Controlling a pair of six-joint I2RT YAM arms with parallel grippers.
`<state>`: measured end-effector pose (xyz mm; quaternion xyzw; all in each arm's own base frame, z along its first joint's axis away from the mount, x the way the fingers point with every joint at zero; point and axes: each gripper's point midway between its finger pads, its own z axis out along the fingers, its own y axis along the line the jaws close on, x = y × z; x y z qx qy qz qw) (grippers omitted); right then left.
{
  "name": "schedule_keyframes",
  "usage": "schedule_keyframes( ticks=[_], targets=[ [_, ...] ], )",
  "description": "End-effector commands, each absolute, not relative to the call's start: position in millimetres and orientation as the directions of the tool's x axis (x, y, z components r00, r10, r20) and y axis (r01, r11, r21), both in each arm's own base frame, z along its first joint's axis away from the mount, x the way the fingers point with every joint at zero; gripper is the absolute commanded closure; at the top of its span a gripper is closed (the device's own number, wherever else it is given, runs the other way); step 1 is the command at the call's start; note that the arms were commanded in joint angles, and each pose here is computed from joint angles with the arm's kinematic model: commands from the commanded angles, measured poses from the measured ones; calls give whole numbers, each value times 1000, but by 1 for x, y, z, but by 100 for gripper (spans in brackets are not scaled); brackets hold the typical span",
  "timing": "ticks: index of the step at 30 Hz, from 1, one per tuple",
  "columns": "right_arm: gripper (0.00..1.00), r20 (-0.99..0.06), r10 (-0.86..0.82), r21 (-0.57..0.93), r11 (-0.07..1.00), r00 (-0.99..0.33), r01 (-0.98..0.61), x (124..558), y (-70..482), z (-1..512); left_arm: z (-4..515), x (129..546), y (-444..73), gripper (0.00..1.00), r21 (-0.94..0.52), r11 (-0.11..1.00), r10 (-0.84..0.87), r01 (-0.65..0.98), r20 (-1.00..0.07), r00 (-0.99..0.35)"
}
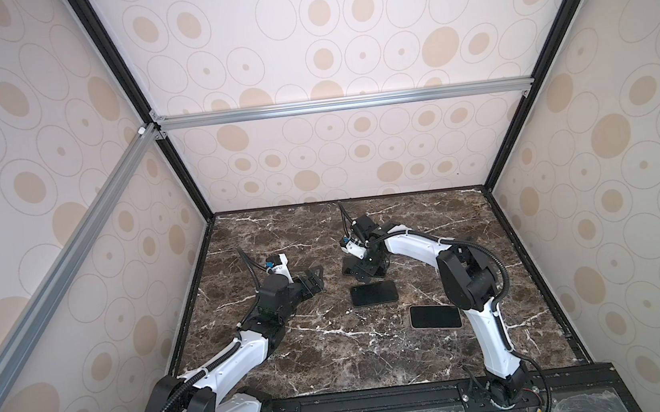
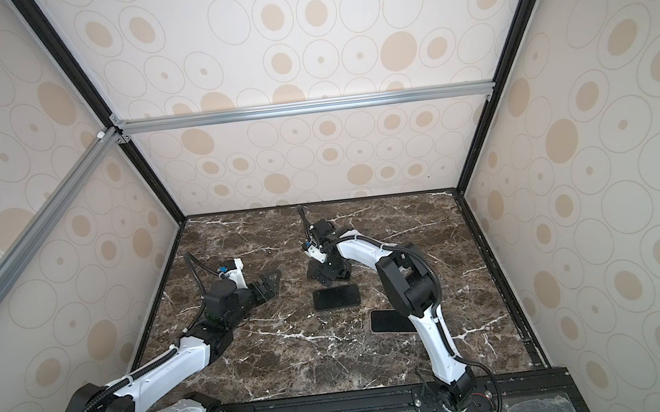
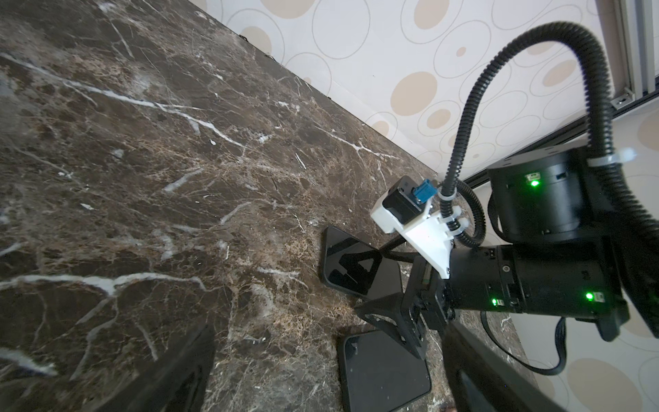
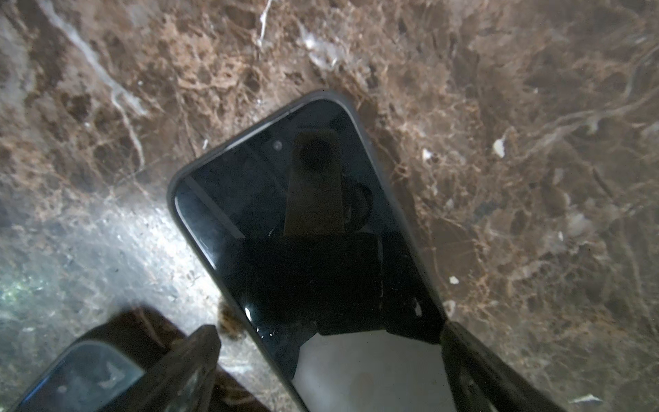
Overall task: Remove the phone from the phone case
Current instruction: 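Move the right gripper over the farthest black phone while the left gripper approaches, then grasp the edge of the farthest black phone with the right gripper and tilt it up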
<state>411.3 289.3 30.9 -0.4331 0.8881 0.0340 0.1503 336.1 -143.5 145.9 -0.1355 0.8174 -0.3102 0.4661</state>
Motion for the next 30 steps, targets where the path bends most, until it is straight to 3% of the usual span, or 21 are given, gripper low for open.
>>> schedule_keyframes(
  ticks=[1, 11, 22, 30],
  targets=[
    [0, -253, -773, -95, 619, -582, -780, 415, 285, 24, 150, 338, -143, 1, -637, 768, -517, 71, -681, -518],
    [0, -187, -738, -113, 672, -648, -732, 434, 272, 13, 155, 348, -167, 1, -667, 733, -504, 134, -664, -553],
    [1, -154, -592, 178, 771, -791, -611, 424, 261, 16, 156, 353, -206, 1, -673, 712, -459, 202, -664, -590],
    [1, -121, -619, 154, 761, -776, -630, 401, 244, 21, 152, 353, -225, 1, -686, 691, -440, 229, -650, -619]
  ],
)
